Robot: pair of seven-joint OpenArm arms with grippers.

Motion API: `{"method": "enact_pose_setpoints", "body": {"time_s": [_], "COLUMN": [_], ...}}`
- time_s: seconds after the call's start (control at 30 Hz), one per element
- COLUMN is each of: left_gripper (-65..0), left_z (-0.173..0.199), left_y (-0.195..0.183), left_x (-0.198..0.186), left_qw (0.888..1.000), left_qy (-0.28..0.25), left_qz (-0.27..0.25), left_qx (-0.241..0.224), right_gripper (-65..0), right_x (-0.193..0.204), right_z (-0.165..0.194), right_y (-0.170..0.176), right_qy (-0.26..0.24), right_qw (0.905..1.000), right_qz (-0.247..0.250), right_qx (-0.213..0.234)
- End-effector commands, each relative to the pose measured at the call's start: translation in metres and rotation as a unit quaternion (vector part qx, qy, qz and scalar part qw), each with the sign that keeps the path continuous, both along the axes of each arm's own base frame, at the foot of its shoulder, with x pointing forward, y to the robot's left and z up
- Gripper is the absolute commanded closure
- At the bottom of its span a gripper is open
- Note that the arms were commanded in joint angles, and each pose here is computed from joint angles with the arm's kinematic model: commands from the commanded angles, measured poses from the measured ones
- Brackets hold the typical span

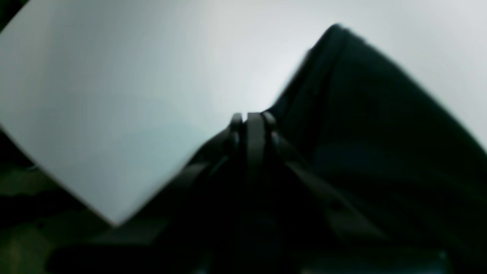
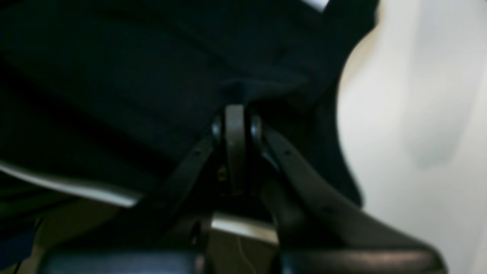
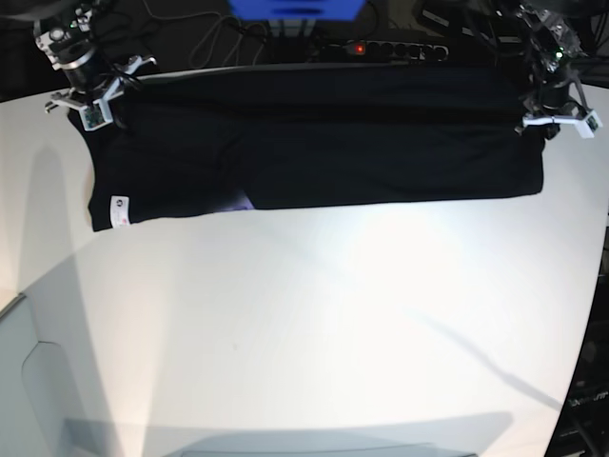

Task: Fold the T-shirt properly
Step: 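Pull the folded shirt strip toward the robot with both grippers, then hold both ends of the shirt strip and adjust the grips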

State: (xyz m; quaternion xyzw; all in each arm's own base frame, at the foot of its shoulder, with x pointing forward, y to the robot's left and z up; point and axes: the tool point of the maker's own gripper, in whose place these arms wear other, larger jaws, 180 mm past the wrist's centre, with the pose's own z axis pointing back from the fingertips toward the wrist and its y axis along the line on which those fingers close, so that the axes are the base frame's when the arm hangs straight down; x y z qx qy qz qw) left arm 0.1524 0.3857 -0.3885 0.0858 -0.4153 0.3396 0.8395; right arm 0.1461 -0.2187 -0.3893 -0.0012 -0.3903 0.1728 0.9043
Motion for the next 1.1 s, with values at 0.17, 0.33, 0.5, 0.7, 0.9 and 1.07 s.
{"method": "enact_pose_setpoints", "body": {"time_s": [0.17,0.33,0.5,0.7,0.9,1.07], "left_gripper": [-2.7,-19.6,-31.2,-31.2,-31.2,-31.2], "left_z": [0.009,0.006,0.009,0.026,0.013,-0.003], "left_y": [0.008,0.0,-0.002,-0.007,-0.006,-0.006], "left_x": [0.004,0.002,-0.005,-0.004,-0.01,-0.01], "left_qw": [1.0,1.0,1.0,0.999,0.999,0.999], "left_qy": [-0.013,-0.017,-0.012,-0.045,-0.035,-0.027], "left_qz": [0.002,0.007,0.003,-0.002,0.008,0.019], "left_qx": [0.014,0.006,0.011,-0.004,-0.019,-0.037], "right_gripper": [-15.0,-32.9,-39.0,-39.0,-39.0,-39.0], "right_x": [0.0,0.002,0.016,0.03,0.031,0.034], "right_z": [0.003,0.006,0.031,0.05,0.031,0.016], "right_y": [-0.005,-0.006,0.002,0.012,0.02,0.02], "right_qy": [-0.003,-0.009,-0.045,-0.082,-0.037,-0.02], "right_qw": [0.9998,0.9998,0.9984,0.9961,0.9987,0.9995], "right_qz": [0.017,0.016,0.031,0.03,0.032,0.026], "right_qx": [-0.003,-0.006,-0.016,-0.013,-0.012,-0.002]}}
